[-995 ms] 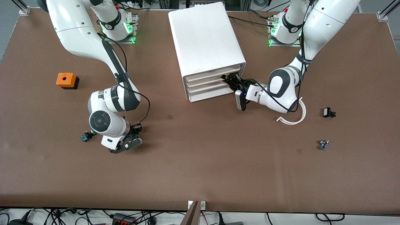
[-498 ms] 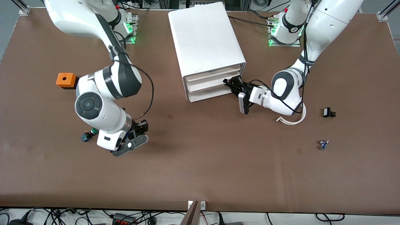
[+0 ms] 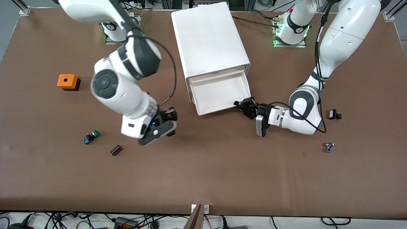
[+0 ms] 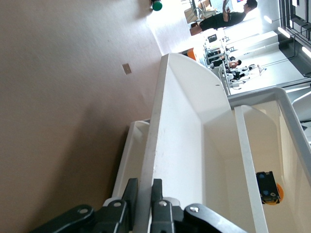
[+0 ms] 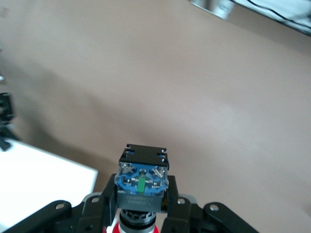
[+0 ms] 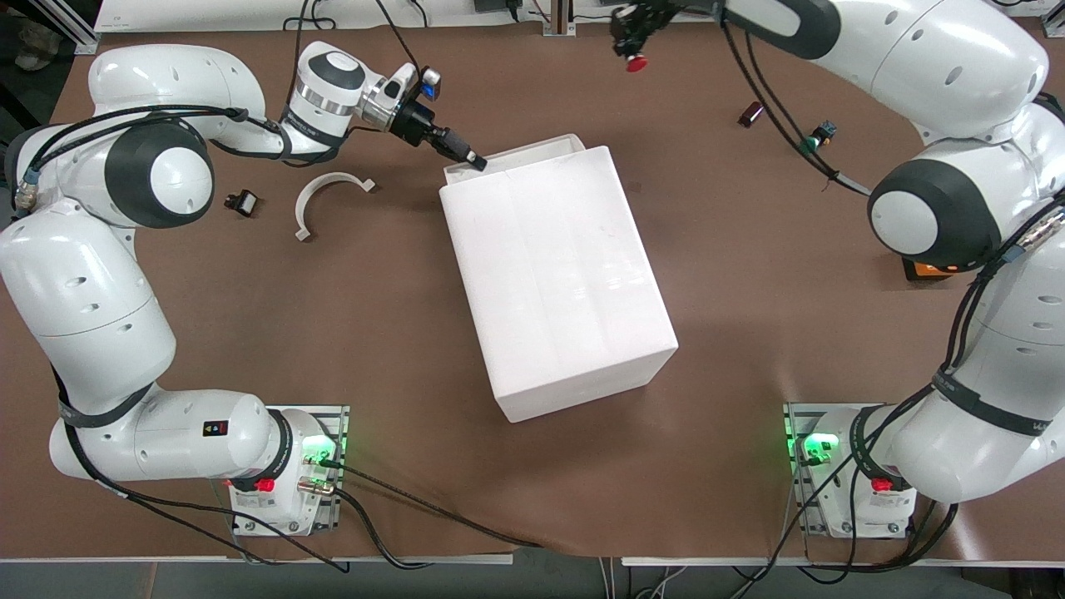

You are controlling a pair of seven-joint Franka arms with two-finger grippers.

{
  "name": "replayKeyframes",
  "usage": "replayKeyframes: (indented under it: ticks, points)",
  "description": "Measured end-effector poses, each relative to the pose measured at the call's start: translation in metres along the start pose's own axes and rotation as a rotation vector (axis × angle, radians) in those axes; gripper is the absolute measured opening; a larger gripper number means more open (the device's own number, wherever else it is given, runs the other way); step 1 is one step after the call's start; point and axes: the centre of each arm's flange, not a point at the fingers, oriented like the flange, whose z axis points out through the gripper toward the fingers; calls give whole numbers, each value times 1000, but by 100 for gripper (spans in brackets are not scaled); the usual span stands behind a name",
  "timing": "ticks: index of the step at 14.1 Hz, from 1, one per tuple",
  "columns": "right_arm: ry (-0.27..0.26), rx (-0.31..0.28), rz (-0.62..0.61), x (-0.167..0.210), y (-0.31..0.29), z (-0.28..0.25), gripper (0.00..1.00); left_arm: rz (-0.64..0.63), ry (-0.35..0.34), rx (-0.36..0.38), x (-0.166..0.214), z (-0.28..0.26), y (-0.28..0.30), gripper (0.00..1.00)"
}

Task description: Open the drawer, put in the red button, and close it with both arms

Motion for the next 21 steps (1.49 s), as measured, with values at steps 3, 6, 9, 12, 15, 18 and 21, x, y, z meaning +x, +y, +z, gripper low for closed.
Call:
replayKeyframes:
  ticks: [3,6,9,12,15,18,21]
  points:
    - [15,16,-45,-1,-71,13,42,20,-9,50,4,-14,-6,46]
    - [-4,26,-12,-7,-111,26,42,21,-59,81,12,-42,9,78]
    - [-41,30,12,-15,-140,53,42,-63,-193,131,21,-86,46,100]
    - [-72,3,19,-26,-176,87,42,-200,-311,239,29,-138,81,100]
    - [-93,-37,11,-36,-197,112,42,-333,-372,399,37,-177,106,100]
    - [-113,-51,36,-38,-191,131,42,-410,-440,599,40,-204,122,100]
    - [-121,-58,99,-40,-186,147,42,-439,-482,785,42,-221,134,100]
